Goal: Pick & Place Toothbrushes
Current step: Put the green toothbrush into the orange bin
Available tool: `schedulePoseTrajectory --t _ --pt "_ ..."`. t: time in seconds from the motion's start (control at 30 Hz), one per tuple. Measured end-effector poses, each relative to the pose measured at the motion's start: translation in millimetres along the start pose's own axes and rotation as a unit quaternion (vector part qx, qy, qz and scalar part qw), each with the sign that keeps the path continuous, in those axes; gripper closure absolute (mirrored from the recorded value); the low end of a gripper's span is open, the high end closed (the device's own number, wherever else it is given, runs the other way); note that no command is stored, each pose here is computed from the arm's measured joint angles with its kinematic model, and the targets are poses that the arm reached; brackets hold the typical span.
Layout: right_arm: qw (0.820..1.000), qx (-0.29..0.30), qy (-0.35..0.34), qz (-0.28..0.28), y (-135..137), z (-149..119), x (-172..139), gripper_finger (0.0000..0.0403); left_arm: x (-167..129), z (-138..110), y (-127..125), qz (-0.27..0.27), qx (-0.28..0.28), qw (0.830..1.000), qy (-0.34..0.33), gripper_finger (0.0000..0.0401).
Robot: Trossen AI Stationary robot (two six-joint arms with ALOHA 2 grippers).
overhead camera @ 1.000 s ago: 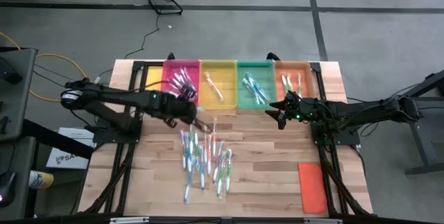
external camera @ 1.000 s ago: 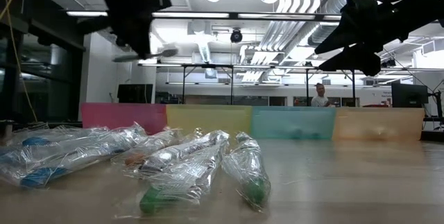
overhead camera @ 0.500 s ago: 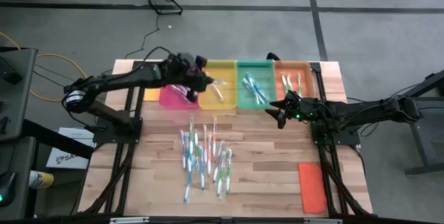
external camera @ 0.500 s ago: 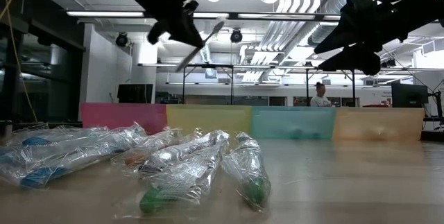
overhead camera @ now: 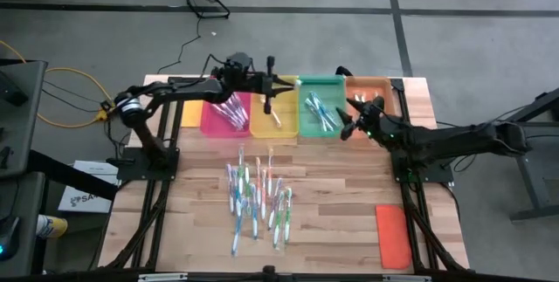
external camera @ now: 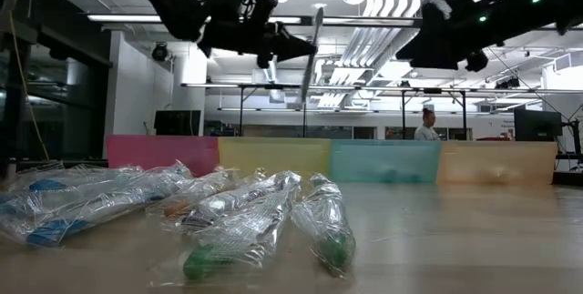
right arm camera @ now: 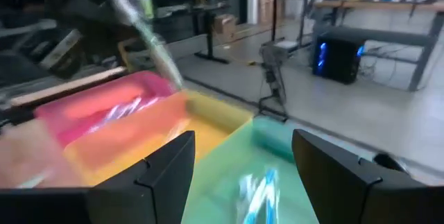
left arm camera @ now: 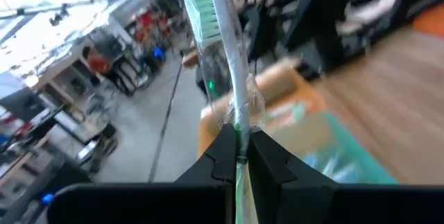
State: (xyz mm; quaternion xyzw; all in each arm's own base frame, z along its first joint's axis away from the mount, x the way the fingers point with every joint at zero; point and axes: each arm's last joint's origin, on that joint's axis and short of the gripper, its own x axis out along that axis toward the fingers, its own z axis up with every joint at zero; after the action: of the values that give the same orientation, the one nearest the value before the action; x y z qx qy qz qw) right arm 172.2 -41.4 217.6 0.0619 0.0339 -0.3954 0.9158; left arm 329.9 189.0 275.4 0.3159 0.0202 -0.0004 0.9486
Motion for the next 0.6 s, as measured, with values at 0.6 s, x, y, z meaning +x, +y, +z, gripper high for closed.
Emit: schedulePoseTrajectory --t 0.6 --pt "0.982 -0.086 -0.093 0.138 -3 -2 99 0.0168 31 -5 9 -0.041 -0.031 0.997 -0.061 0.0392"
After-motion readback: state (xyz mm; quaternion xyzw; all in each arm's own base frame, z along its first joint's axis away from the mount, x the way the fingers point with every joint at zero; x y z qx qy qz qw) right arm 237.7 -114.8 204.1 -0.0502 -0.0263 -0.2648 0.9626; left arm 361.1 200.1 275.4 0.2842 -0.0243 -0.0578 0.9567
